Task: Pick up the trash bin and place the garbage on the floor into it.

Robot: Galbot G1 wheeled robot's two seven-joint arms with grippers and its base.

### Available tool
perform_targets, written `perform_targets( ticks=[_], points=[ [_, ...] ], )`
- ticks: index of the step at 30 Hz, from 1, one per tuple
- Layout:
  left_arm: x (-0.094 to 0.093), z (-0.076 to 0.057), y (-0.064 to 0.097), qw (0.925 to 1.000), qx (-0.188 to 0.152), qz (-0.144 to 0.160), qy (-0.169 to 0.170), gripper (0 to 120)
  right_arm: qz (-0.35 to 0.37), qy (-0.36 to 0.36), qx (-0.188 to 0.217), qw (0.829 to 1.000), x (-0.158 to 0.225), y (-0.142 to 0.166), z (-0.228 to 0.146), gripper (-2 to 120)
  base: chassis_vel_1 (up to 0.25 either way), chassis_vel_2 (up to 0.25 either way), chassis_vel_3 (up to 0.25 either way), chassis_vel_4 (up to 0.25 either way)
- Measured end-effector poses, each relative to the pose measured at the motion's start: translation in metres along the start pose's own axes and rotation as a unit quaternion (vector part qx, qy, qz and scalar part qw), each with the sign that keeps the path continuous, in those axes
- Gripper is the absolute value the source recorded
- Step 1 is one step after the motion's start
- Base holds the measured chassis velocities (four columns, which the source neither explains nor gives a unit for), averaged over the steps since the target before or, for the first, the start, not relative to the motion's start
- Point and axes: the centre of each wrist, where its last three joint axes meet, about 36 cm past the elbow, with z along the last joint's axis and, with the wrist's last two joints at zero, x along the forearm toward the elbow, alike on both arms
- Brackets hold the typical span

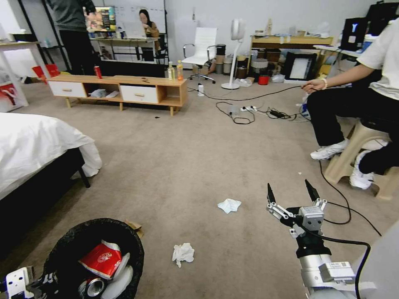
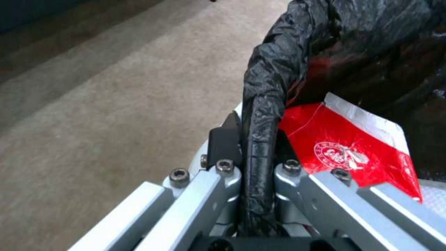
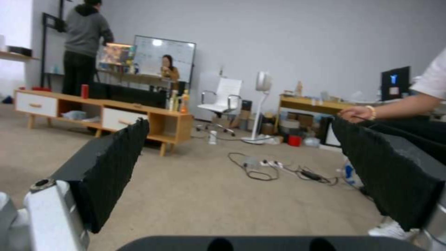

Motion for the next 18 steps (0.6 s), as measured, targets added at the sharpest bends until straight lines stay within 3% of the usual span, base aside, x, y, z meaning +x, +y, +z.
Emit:
perform_targets(
  ticks=[18],
  points=[
    [0.0005,0.0003,0.0005,1.0,0.0,-0.002,0.0,2,0.003,-0.003,-0.002,1.0,-0.0024,0.0004,0.0012,100,0.056,0.057,0.063,0.056]
  ],
)
